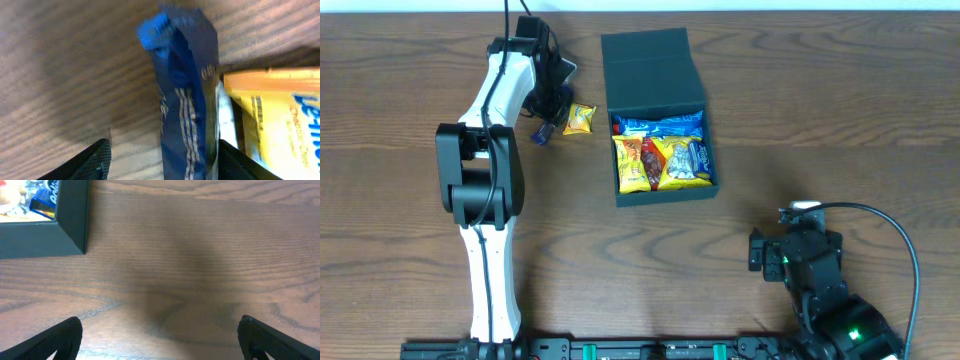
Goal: Pack container
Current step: 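Lower the left gripper and close it on the blue bar, then lift the blue bar and carry it over the box's left side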
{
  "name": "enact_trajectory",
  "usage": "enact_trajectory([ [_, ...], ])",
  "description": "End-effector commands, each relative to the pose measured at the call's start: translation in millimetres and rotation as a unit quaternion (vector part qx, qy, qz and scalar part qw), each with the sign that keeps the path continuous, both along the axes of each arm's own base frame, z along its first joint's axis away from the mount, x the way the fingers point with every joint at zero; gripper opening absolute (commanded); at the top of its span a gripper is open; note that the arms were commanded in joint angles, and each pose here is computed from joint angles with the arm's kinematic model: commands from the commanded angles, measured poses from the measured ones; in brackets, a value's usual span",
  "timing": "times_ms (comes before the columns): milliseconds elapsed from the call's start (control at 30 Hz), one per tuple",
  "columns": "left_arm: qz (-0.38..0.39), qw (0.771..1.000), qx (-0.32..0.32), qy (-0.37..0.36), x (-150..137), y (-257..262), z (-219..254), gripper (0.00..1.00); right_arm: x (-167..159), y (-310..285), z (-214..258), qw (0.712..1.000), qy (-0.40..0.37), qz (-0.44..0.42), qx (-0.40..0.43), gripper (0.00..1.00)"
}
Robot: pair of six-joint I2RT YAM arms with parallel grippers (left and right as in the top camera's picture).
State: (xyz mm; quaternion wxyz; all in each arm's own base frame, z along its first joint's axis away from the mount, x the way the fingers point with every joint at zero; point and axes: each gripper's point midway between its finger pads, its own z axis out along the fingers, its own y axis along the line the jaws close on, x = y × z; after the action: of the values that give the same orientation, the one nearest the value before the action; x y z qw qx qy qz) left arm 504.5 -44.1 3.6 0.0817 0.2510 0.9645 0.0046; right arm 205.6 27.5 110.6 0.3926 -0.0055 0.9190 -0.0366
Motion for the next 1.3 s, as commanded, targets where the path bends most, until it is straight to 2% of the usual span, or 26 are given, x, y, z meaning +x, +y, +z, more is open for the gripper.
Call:
enact_trajectory([
  [0, 0.004, 1.000, 0.001, 0.003, 1, 2, -6, 0.66, 0, -4, -1, 1.000, -0.001, -0.014, 0.001, 0.99],
  [133, 0.004, 1.000, 0.001, 0.000, 2, 2, -5, 0.61, 0, -4, -1, 1.000, -0.001, -0.014, 0.001, 0.99],
  [233, 0.004, 1.000, 0.000, -0.001, 3, 2, -5, 0.47, 0, -4, -1, 1.000, -0.001, -0.014, 0.001, 0.99],
  [400, 0.004, 1.000, -0.002, 0.000, 2, 1, -5, 0.39, 0, -4, -1, 1.000, -0.001, -0.014, 0.001, 0.99],
  [433, 0.003, 1.000, -0.003, 0.000, 2, 0, -5, 0.32, 0, -4, -1, 1.000, -0.001, -0.014, 0.001, 0.99],
  [467, 0.006, 1.000, -0.003, 0.000, 2, 0, -5, 0.19, 0, -4, -1, 1.000, -0.001, -0.014, 0.001, 0.99],
  [500, 0.008, 1.000, -0.003, 0.000, 3, 0, -5, 0.14, 0, -4, -1, 1.000, -0.001, -0.014, 0.001, 0.99],
  [600, 0.012, 1.000, -0.004, 0.000, 3, 0, -5, 0.09, 0, -4, -1, 1.000, -0.001, -0.014, 0.001, 0.99],
  [667, 0.014, 1.000, -0.004, 0.000, 2, 0, -5, 0.06, 0, -4, -1, 1.000, -0.001, -0.014, 0.001, 0.99],
  [1267, 0.014, 1.000, -0.001, 0.011, -5, 1, 9, 0.06, 0, -4, -1, 1.000, -0.001, -0.014, 0.001, 0.99],
])
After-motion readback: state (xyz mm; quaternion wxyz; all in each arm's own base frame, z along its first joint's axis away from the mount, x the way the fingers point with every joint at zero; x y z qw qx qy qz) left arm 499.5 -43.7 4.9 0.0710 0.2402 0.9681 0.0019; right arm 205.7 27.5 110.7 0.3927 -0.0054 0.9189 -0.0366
